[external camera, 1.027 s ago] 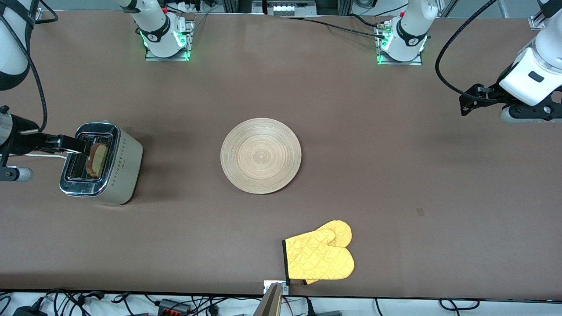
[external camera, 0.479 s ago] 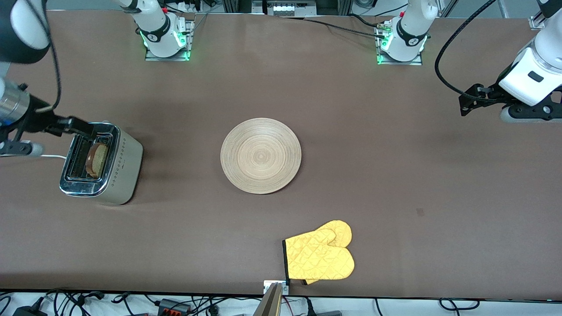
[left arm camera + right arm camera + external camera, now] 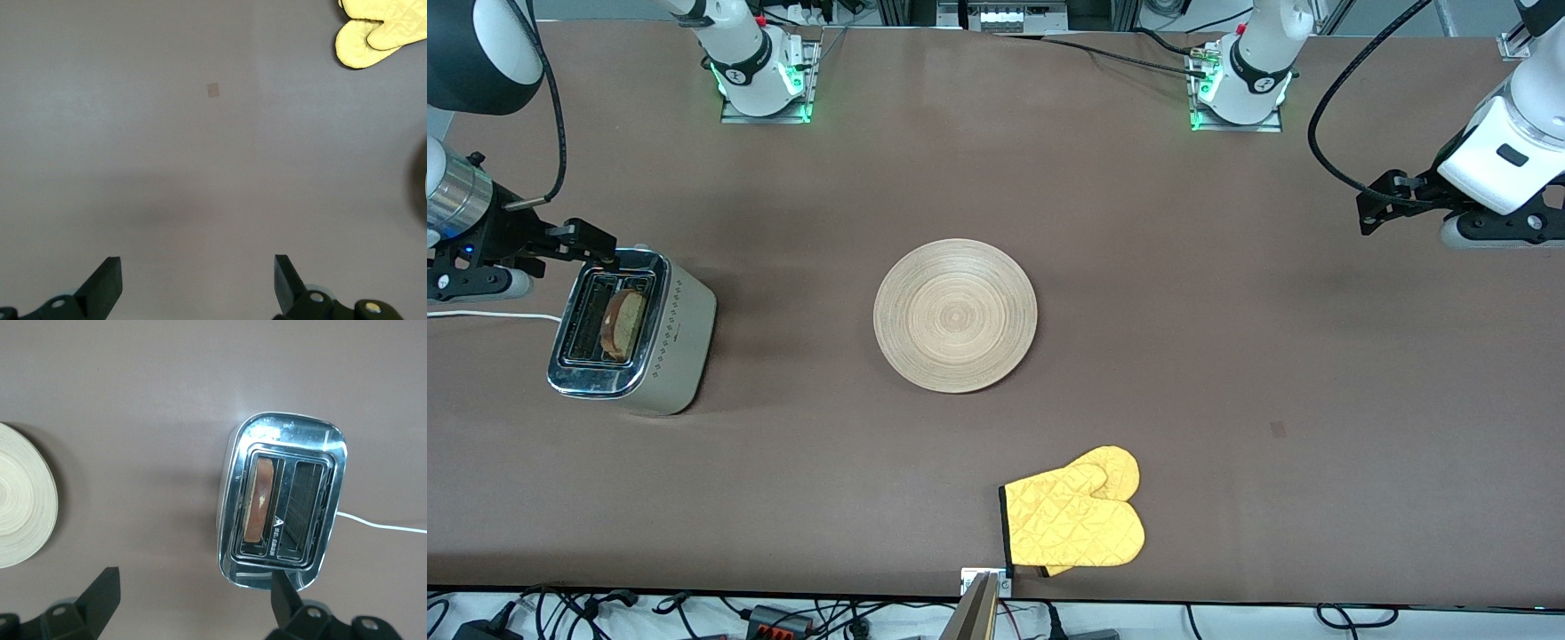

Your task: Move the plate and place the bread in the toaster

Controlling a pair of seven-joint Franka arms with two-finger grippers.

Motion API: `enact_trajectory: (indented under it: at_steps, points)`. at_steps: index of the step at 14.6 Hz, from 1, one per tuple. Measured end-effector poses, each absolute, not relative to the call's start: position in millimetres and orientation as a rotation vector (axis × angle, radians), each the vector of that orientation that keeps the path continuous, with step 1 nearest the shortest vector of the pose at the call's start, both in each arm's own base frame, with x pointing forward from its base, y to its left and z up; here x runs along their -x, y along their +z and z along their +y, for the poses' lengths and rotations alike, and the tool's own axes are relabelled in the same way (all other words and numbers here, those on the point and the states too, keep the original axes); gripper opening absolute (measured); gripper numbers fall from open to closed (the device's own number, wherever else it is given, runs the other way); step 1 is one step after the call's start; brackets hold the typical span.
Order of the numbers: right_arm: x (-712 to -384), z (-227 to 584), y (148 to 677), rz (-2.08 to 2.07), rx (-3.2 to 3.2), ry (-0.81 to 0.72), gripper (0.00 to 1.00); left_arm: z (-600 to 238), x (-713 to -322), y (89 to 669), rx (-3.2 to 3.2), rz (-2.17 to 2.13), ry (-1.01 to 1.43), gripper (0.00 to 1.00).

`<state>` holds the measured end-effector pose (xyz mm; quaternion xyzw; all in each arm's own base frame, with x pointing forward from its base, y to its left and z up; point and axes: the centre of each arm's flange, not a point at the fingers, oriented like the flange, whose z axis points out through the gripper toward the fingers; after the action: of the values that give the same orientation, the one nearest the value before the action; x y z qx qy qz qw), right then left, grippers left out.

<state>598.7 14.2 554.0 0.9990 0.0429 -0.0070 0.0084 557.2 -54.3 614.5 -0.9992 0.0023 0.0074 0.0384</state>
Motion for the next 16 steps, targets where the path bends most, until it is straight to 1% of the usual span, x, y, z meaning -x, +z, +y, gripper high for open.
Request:
enact_trajectory:
  at_steps: [13,16]
  points:
    - [-605,3,552,0.109,-3.116,-0.013,1.00,-55,-557,614,3.065,0.008,0.023,1.00]
    - [-606,-10,551,0.079,-3.121,-0.017,1.00,-55,-557,614,3.065,0.009,0.023,1.00]
